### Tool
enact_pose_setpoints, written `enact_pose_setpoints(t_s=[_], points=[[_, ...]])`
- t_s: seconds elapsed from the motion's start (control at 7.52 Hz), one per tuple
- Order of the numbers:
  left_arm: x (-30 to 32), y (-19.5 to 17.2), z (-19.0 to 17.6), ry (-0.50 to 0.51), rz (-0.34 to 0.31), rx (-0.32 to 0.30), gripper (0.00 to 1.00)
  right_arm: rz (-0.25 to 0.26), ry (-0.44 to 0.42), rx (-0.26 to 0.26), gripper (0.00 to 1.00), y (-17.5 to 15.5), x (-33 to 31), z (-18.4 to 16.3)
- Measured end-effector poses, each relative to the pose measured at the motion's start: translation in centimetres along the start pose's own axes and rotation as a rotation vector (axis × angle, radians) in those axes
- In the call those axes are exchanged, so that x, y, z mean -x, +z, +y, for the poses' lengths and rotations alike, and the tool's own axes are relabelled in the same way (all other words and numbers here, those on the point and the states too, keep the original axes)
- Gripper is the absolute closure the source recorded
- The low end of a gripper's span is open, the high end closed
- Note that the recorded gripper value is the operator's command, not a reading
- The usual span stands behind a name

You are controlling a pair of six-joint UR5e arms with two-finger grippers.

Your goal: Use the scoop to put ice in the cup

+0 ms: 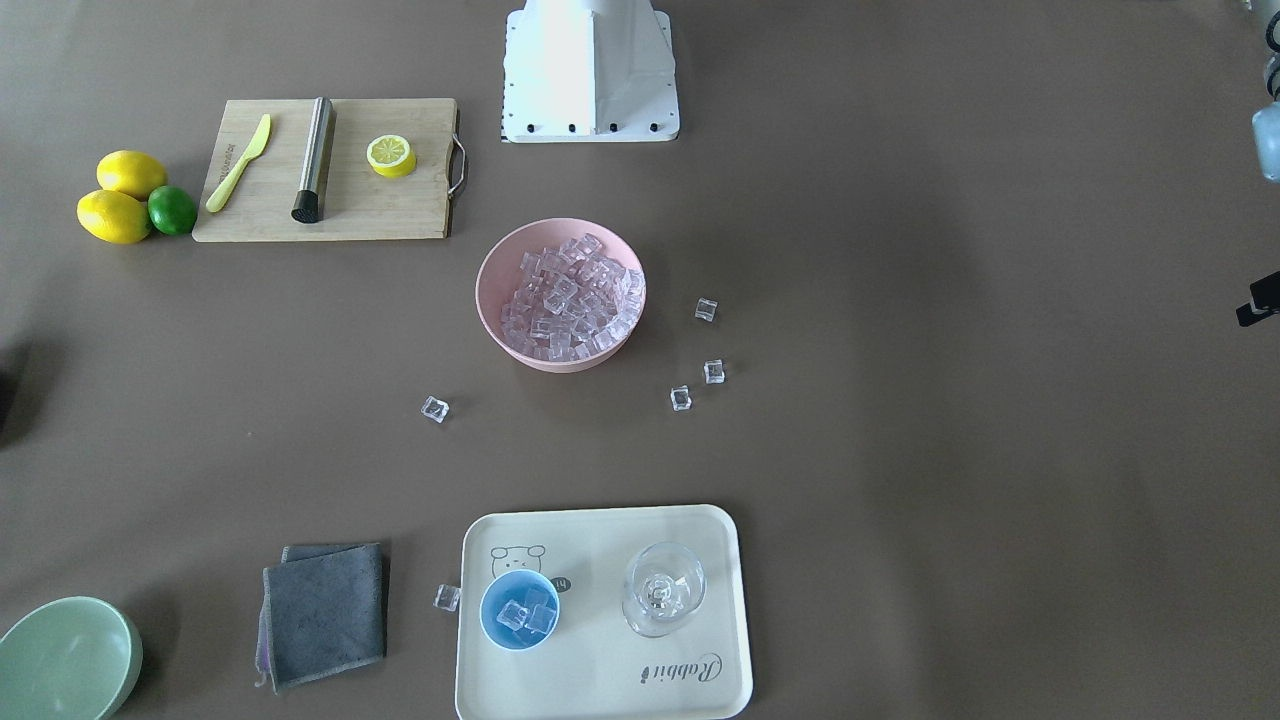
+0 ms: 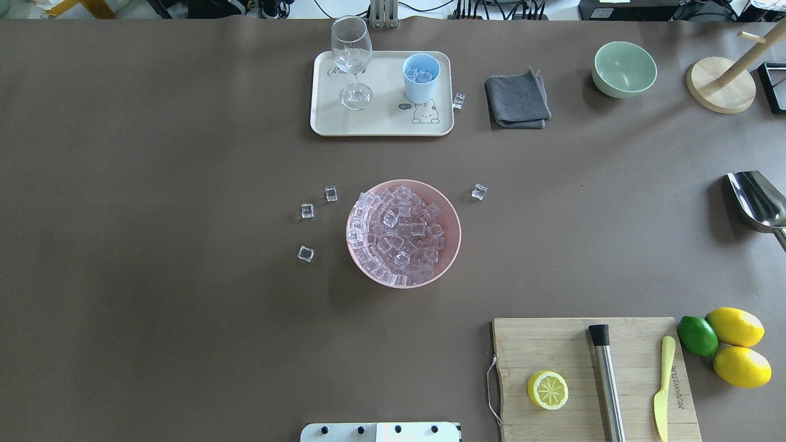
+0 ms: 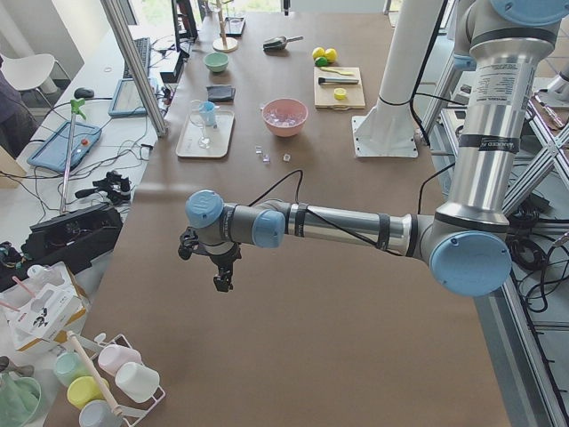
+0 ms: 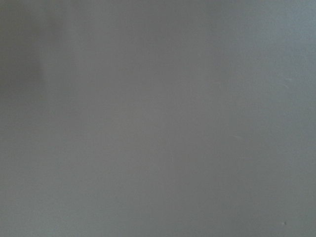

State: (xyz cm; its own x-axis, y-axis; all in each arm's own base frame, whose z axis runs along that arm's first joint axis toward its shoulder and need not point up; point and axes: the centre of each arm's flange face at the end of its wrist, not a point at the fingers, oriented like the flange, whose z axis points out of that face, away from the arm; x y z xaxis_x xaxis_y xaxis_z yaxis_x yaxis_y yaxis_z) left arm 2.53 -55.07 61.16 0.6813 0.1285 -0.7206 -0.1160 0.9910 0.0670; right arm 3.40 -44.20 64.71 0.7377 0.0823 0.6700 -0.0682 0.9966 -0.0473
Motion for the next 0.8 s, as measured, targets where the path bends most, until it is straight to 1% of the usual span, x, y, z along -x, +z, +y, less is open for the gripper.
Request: enact_pose_setpoints(t_s=[0.27,0.8], points=[[0.13,0.20,0.06,-0.007,0.000,0.005,0.01,0.003,0.017,-0.007,0.00,-0.30,-1.05,0.50],[0.89,0.45,0.83,-0.018,-0.004,0.011,0.01,0.001,0.019,-0.015,0.00,-0.77,-1.12,0.76]])
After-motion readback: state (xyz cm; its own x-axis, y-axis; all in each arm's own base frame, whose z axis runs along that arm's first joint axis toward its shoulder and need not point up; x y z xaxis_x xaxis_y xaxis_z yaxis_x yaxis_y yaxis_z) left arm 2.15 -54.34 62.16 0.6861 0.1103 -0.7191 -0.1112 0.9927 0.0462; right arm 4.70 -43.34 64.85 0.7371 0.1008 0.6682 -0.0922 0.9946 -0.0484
